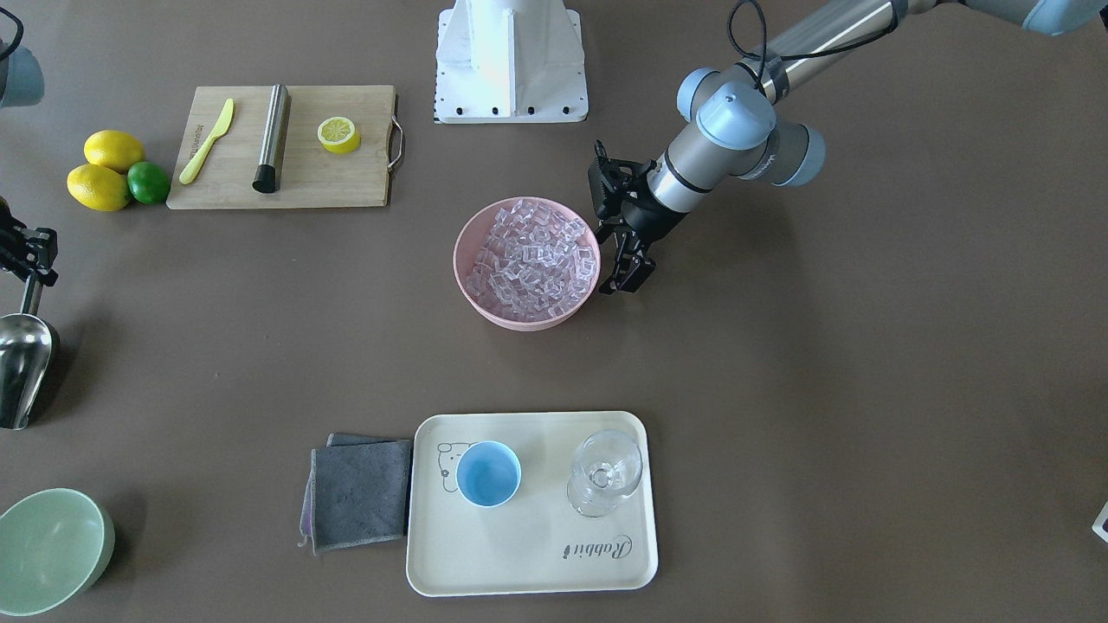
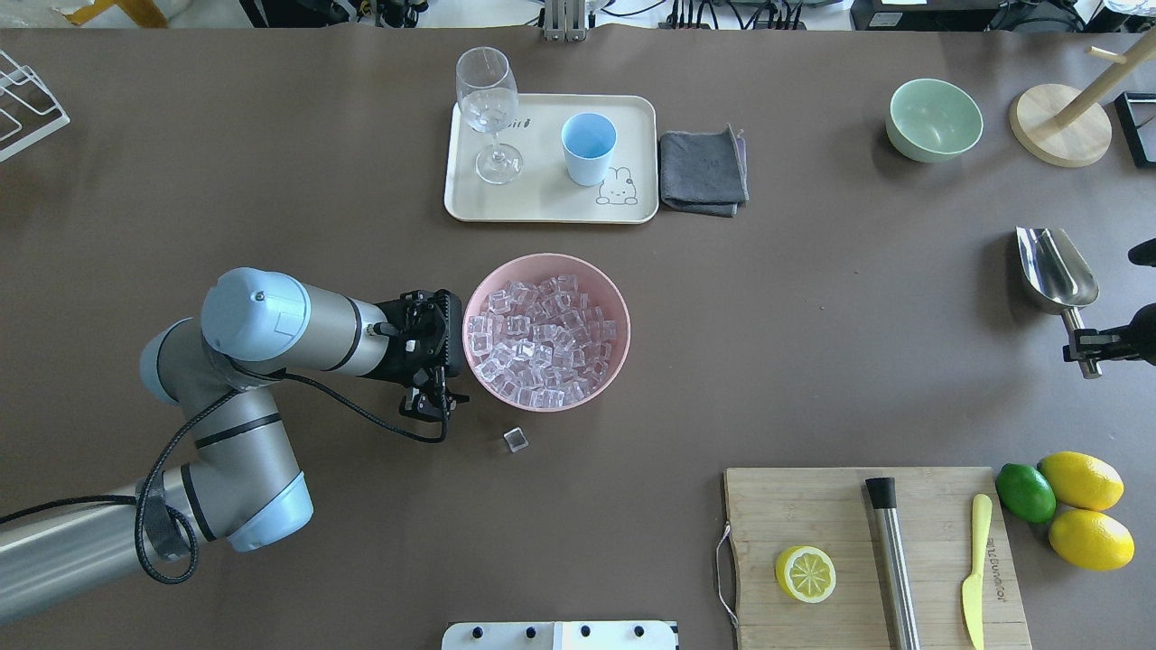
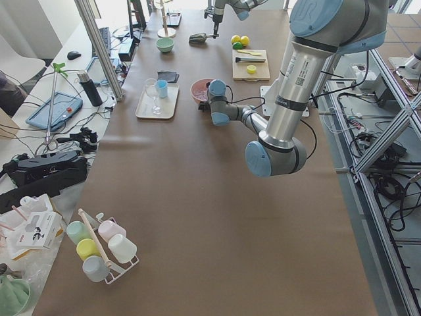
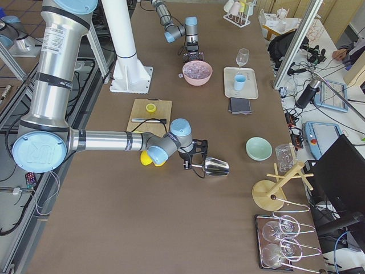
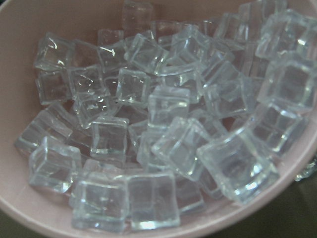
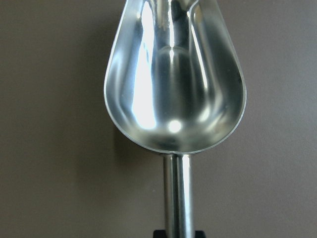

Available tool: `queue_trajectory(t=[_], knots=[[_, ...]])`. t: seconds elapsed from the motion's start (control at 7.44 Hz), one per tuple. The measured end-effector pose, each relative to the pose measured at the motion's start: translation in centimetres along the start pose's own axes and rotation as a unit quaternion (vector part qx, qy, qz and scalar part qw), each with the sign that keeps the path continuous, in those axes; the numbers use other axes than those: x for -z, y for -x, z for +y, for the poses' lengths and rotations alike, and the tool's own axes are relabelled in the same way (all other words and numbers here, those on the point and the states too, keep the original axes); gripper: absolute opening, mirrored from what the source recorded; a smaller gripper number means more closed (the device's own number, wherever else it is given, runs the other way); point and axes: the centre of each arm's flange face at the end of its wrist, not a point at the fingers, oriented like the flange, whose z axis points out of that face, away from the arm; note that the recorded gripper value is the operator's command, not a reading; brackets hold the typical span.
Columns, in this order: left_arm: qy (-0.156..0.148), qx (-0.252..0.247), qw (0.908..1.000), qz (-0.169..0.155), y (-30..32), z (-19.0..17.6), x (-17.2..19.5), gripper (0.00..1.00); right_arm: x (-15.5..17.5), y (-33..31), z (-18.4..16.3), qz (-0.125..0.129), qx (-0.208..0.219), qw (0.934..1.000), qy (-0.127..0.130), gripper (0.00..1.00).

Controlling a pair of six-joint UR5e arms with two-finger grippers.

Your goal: Put ice in cup with scoop

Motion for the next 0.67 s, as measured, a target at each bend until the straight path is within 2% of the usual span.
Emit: queue_trajectory(t=[0.27,0.4,0.54,0.67], knots=[[0.001,0.0,1.0,0.0,0.0,0.0,-0.1,0.99,2.0,1.9,-0.3,-0.014,0.04,0.999,0.014,0.0],[0.001,0.0,1.0,0.0,0.1,0.0,-0.1,0.99,4.3,3.3,-0.9,-0.01,0.075,0.9969,0.025,0.0],[0.001,0.0,1.0,-0.001,0.1,0.0,-0.1,0.99,7.0,4.4,-2.2,-0.001,0.121,0.9922,0.029,0.0],[0.001,0.0,1.0,0.0,0.1,0.0,-0.2,0.99,8.9,4.6,-3.3,0.004,0.18,0.9834,0.025,0.0]])
